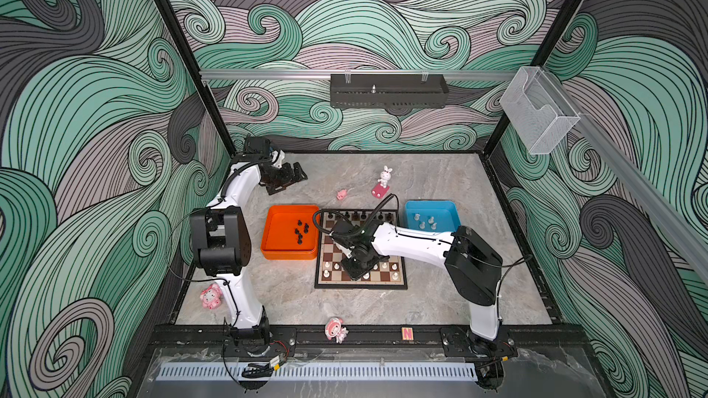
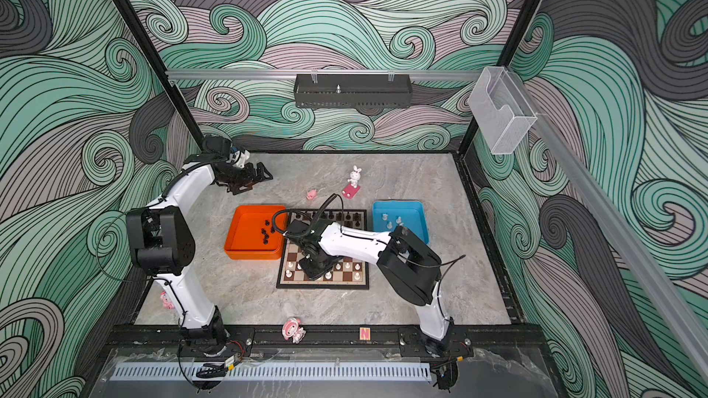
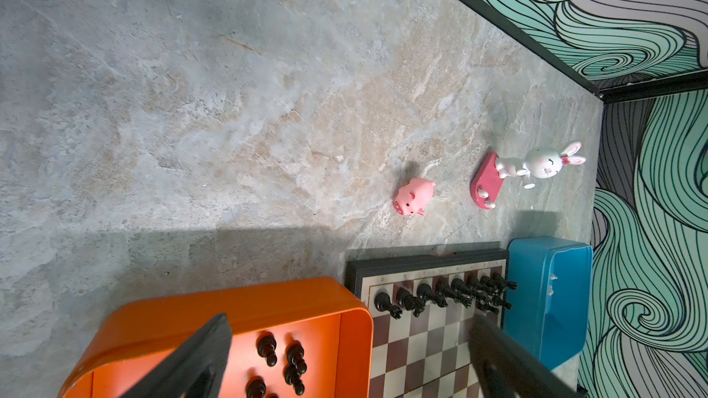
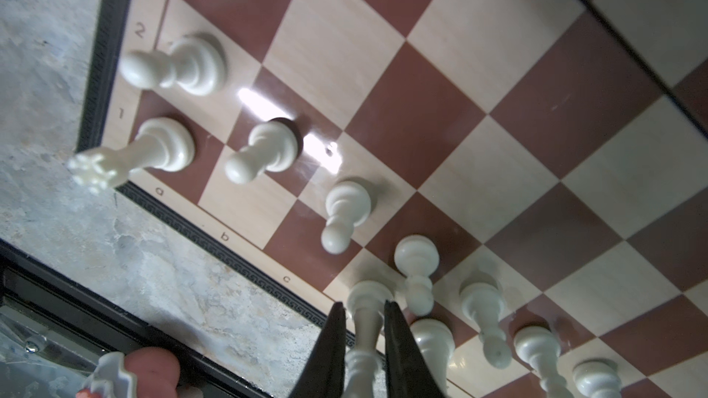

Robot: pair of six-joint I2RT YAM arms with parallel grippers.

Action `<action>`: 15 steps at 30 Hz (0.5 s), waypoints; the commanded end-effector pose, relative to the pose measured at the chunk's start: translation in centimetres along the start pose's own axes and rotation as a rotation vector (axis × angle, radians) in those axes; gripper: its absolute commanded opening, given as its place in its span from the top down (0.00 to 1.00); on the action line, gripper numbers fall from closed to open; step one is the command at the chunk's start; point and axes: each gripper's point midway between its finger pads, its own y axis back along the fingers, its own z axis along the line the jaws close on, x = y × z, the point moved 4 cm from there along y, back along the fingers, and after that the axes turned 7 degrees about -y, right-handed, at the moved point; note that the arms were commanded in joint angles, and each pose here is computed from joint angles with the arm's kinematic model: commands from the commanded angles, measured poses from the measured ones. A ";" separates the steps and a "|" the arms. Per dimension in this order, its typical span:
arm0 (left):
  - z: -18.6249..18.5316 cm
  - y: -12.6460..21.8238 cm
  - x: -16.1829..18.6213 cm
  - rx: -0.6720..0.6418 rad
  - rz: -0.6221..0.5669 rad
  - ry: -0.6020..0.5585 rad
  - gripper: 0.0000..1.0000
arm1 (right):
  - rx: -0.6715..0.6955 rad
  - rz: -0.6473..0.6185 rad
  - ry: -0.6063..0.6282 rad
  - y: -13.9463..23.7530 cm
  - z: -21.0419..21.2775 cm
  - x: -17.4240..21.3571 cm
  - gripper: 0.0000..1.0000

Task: Set up the chess pieces on the board
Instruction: 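Align the held queen above the back-row square beside the white king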

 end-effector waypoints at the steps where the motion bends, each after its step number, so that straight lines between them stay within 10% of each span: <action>1: 0.6 -0.4 0.1 -0.002 0.007 0.020 0.01 | 0.005 0.001 -0.007 -0.1 -0.2 -0.1 0.79; 15: 0.6 -0.4 0.1 0.001 0.006 0.024 0.01 | 0.002 -0.025 -0.014 1.4 0.2 -0.5 0.76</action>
